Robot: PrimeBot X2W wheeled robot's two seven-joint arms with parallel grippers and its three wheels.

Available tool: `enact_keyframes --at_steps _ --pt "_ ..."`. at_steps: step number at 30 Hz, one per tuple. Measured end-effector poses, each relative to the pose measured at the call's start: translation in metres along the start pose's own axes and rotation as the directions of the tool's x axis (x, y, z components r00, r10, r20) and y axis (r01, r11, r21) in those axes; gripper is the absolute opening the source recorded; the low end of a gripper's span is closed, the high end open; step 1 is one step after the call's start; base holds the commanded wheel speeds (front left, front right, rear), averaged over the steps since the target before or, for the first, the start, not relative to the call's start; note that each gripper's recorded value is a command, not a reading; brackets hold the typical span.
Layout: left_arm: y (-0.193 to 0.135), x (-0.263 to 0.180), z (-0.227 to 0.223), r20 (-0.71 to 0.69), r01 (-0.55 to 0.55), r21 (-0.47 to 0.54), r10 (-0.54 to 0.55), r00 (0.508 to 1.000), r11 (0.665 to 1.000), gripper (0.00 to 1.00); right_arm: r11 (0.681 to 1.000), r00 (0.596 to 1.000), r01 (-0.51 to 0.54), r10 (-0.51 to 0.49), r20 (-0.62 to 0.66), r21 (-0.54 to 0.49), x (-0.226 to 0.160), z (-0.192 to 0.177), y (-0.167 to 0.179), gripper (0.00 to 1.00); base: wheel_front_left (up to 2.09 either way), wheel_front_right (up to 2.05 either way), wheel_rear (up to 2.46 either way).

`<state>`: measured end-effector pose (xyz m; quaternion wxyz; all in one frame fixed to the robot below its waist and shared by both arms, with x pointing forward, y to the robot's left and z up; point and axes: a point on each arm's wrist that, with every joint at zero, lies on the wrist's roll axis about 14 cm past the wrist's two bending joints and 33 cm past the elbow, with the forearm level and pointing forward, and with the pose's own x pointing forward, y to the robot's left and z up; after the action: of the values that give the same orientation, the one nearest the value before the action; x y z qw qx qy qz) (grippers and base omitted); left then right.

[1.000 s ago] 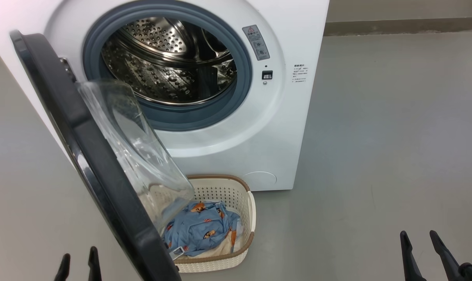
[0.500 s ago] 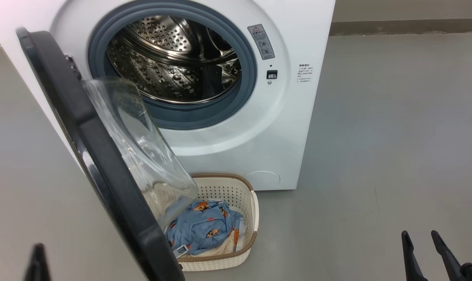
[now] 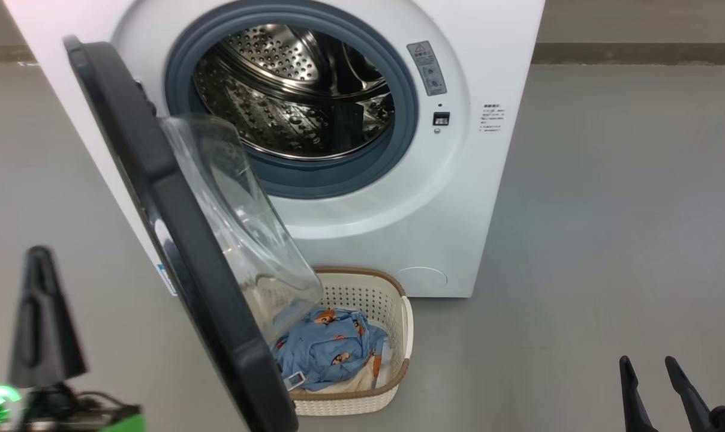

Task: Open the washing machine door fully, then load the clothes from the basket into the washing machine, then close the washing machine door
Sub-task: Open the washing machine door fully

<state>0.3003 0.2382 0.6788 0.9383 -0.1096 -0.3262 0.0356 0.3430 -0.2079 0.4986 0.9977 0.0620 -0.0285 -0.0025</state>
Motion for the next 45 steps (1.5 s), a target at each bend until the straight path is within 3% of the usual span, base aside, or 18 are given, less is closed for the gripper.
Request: enact_keyframes --at_steps 7,14,21,28,37,45 --pt "-0.085 -0.002 0.023 0.033 0.223 -0.182 -0.221 0.975 0.958 0.00 1.000 1.000 -0.020 0.020 -0.016 0.005 0.001 -0.005 0.007 1.00 0.00 0.00 0.00" --pt "-0.116 -0.014 0.005 -0.067 0.247 -0.321 -0.282 0.957 0.914 0.00 0.999 0.999 -0.036 0.037 -0.026 0.011 0.005 -0.009 0.014 1.00 0.00 0.00 0.00" --pt "-0.132 -0.037 -0.038 -0.235 0.194 -0.419 -0.312 0.921 0.887 0.00 0.999 0.999 -0.036 0.037 -0.036 0.015 0.008 -0.012 0.015 1.00 0.00 0.00 0.00" --pt "-0.141 -0.048 -0.057 -0.322 0.160 -0.452 -0.328 0.888 0.878 0.00 0.999 0.998 -0.040 0.041 -0.049 0.019 0.011 -0.017 0.017 1.00 0.00 0.00 0.00" --pt "-0.133 -0.061 -0.088 -0.460 0.074 -0.430 -0.288 0.840 0.900 0.00 0.999 0.997 -0.047 0.048 -0.068 0.028 0.014 -0.023 0.021 1.00 0.00 0.00 0.00" --pt "-0.130 -0.062 -0.098 -0.487 0.056 -0.412 -0.271 0.830 0.910 0.00 0.998 0.995 -0.046 0.049 -0.087 0.033 0.016 -0.030 0.022 1.00 0.00 0.00 0.00"
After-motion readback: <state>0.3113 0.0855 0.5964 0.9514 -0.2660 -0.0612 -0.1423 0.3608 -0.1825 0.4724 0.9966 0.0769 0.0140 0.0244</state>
